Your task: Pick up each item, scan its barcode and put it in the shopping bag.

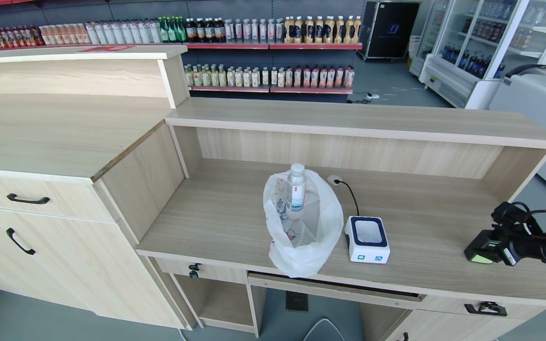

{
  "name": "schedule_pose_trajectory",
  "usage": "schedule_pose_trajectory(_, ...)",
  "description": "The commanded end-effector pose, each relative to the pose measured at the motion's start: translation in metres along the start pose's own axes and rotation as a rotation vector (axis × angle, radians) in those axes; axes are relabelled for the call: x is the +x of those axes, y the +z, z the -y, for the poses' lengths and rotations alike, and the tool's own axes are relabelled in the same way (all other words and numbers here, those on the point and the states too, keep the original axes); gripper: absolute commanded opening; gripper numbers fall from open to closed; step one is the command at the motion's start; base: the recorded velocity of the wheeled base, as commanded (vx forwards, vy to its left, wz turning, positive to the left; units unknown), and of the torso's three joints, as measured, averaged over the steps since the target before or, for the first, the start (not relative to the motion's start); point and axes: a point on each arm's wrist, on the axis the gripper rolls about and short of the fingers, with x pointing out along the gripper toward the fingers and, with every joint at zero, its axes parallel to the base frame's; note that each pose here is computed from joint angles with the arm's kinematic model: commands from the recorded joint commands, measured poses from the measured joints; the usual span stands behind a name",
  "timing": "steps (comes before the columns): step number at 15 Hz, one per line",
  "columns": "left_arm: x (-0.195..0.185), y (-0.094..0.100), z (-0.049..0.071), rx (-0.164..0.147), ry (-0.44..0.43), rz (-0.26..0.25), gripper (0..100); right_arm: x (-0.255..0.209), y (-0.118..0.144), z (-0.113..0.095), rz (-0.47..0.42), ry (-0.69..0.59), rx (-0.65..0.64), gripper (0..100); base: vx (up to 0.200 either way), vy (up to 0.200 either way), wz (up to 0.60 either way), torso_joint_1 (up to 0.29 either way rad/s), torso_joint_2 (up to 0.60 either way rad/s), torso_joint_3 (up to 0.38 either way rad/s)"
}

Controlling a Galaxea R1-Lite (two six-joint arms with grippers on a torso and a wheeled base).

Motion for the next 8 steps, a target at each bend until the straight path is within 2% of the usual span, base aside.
schedule_pose_trajectory(1, 0.000, 0.000, 0.000, 0.000, 0.000, 0.001, 100, 0.000, -0.001, 0.000, 0.000, 0.002, 0.001, 0, 0.000, 0.000, 0.00, 0.000, 0.00, 0.000)
schedule_pose_trajectory(8, 0.000, 0.000, 0.000, 0.000, 0.000, 0.001, 100, -0.002, -0.007, -0.011, -0.019, 0.028, 0.015, 0, 0.000, 0.000, 0.00, 0.000, 0.00, 0.000)
